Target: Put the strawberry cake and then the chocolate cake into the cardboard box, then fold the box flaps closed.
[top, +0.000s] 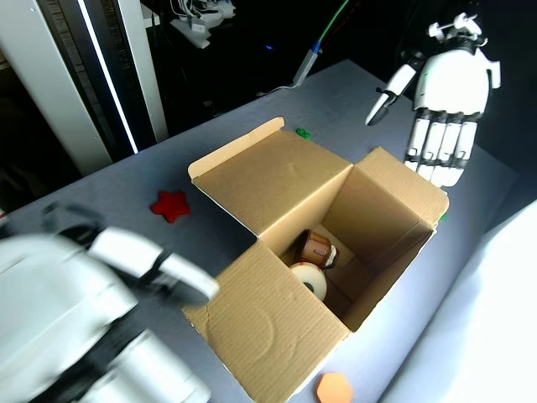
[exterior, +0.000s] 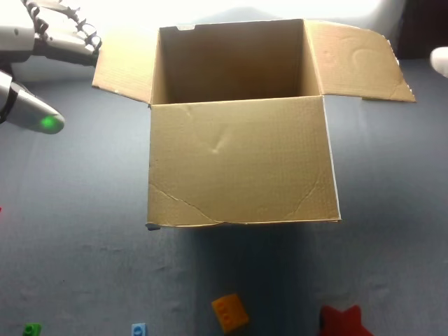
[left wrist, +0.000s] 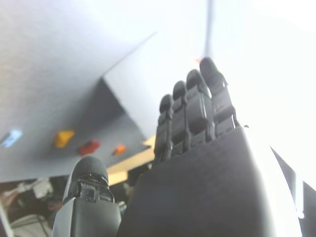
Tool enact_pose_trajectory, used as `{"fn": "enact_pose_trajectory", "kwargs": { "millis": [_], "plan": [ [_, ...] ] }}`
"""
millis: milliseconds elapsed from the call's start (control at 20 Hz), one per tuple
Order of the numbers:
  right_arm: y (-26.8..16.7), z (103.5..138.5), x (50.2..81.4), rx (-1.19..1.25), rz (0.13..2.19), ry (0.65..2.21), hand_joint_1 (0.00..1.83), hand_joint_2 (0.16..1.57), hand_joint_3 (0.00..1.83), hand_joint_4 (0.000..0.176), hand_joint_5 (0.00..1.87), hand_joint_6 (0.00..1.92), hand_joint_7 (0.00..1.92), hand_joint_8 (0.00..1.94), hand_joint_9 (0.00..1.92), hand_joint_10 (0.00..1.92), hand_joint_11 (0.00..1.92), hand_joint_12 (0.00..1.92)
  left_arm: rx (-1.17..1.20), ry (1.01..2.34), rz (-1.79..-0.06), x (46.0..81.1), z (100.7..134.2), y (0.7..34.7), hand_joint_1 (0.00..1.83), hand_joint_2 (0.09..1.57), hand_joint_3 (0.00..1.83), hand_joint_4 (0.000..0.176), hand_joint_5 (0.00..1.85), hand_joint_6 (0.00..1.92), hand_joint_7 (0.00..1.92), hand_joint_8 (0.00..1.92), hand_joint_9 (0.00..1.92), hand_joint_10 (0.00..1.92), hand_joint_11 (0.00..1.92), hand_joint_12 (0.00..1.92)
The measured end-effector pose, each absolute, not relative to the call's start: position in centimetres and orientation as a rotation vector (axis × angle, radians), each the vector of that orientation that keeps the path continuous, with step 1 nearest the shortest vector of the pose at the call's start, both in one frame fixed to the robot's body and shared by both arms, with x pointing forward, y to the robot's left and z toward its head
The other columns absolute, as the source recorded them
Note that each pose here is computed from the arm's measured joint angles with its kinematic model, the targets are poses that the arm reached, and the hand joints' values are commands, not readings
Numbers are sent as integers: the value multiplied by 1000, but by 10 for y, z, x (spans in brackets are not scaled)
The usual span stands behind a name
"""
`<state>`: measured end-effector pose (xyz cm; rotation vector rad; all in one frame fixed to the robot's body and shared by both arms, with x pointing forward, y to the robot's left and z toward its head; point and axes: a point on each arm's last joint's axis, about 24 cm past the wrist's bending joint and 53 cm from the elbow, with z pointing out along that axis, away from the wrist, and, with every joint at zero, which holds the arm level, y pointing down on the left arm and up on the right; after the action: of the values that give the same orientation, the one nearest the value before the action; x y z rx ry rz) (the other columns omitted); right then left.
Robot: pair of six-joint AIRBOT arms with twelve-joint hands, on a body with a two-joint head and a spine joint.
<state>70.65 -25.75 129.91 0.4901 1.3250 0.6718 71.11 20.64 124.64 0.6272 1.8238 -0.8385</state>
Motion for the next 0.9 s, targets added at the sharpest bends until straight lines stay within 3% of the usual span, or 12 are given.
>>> {"fn": "enact_pose_trajectory", "kwargs": {
  "millis": [450, 600, 700, 900],
  "plan": [
    [-262, 1243, 704, 510, 590, 1502, 0, 1231, 10, 0, 127, 2, 153, 0, 128, 0, 0, 290, 720, 1779, -858, 704, 1261, 175, 0, 1158, 0, 0, 144, 9, 167, 6, 139, 13, 0, 551],
    [-246, 1224, 702, 450, 587, 1584, 0, 1240, 4, 0, 152, 7, 189, 7, 169, 12, 0, 522, 777, 1767, -875, 699, 1263, 154, 0, 1162, 1, 0, 120, 0, 156, 0, 145, 10, 0, 519],
    [-229, 1212, 700, 414, 623, 1648, 0, 1230, 0, 0, 135, 6, 176, 4, 159, 3, 0, 436, 801, 1762, -887, 697, 1264, 143, 0, 1158, 0, 0, 113, 2, 154, 4, 142, 6, 0, 472],
    [-201, 1198, 694, 317, 663, 1724, 0, 1225, 0, 0, 93, 0, 147, 0, 142, 3, 0, 454, 849, 1768, -870, 702, 1258, 126, 0, 1164, 3, 0, 107, 0, 164, 3, 156, 6, 0, 508]
  ]
}}
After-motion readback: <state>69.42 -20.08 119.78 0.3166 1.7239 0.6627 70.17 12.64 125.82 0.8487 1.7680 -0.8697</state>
